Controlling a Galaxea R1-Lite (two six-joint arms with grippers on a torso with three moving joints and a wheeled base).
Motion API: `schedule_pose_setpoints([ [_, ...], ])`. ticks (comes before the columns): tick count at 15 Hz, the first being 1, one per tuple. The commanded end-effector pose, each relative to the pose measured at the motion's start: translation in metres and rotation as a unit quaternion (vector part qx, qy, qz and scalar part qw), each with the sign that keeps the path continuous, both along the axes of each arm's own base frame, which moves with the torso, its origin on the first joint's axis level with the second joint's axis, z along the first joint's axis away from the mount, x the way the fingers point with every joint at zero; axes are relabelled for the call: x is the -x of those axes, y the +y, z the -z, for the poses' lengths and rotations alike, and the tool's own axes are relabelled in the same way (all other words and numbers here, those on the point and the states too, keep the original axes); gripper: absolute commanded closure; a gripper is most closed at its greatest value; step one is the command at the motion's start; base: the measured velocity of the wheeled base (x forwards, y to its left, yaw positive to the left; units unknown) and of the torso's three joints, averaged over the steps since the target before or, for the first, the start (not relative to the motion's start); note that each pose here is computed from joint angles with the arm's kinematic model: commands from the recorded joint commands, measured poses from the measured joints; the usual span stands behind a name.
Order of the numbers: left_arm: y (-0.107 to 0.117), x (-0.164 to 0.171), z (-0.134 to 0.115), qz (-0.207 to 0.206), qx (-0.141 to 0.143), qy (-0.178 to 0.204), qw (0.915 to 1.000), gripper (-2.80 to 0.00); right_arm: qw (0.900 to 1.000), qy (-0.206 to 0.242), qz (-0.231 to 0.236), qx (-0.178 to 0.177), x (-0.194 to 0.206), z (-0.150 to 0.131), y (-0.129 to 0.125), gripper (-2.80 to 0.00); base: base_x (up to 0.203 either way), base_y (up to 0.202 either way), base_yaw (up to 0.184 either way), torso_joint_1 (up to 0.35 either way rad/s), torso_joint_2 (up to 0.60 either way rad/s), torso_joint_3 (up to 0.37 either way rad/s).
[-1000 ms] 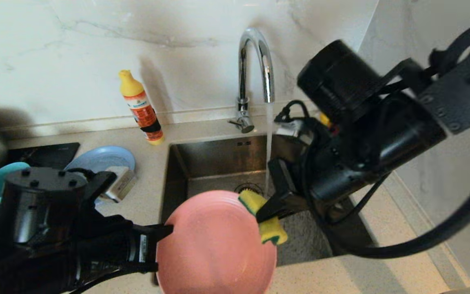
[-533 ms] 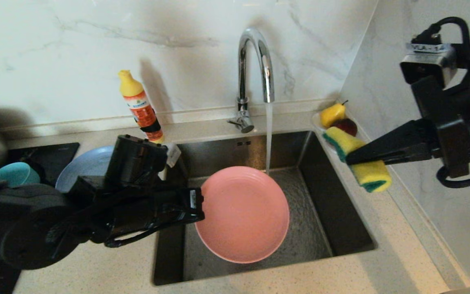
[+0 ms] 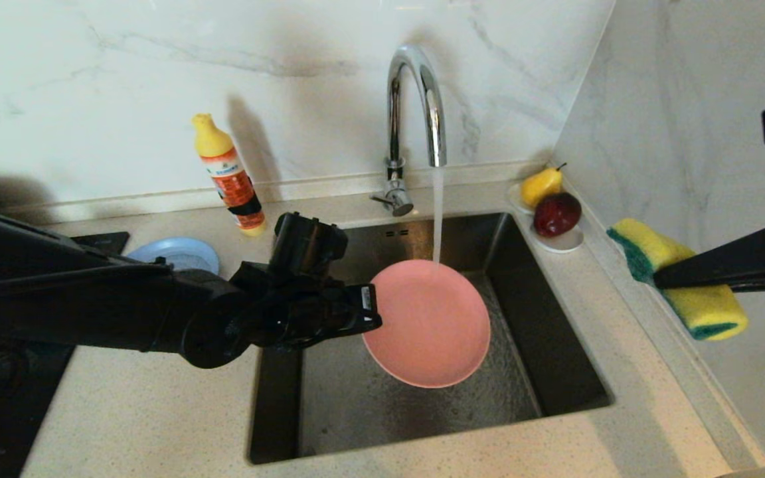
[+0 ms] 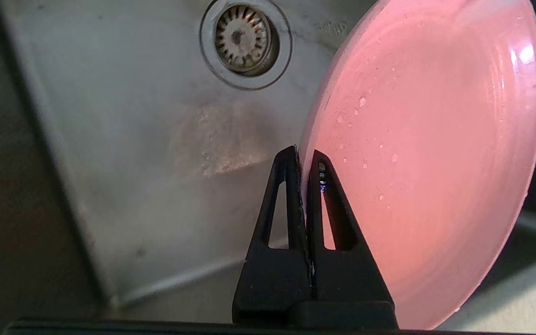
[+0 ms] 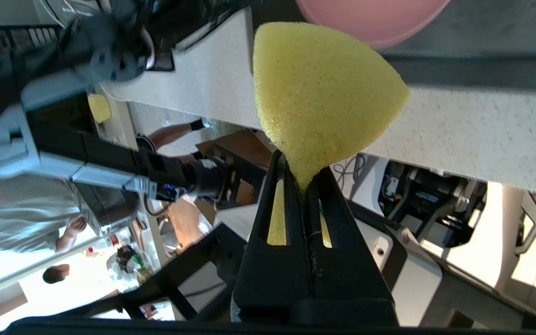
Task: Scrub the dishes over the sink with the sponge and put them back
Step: Rinse the plate
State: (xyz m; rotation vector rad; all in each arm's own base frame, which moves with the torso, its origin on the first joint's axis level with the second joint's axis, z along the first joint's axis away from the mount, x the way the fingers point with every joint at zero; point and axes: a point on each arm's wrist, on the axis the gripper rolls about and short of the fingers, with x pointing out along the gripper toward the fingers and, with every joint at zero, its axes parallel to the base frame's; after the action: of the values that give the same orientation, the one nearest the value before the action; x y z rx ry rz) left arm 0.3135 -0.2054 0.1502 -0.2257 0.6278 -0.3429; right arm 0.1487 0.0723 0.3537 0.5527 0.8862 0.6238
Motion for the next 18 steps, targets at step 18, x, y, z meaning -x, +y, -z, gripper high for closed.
schedule_pose_setpoints([
  [18, 0.028, -0.004, -0.007, -0.083, -0.065, -0.028, 0.994, 0.0, 0.999, 0.033, -0.016, 0.008, 0.004, 0.037, -0.001, 0.0, 0.0, 0.0, 0.0, 0.0, 0.0, 0.0],
])
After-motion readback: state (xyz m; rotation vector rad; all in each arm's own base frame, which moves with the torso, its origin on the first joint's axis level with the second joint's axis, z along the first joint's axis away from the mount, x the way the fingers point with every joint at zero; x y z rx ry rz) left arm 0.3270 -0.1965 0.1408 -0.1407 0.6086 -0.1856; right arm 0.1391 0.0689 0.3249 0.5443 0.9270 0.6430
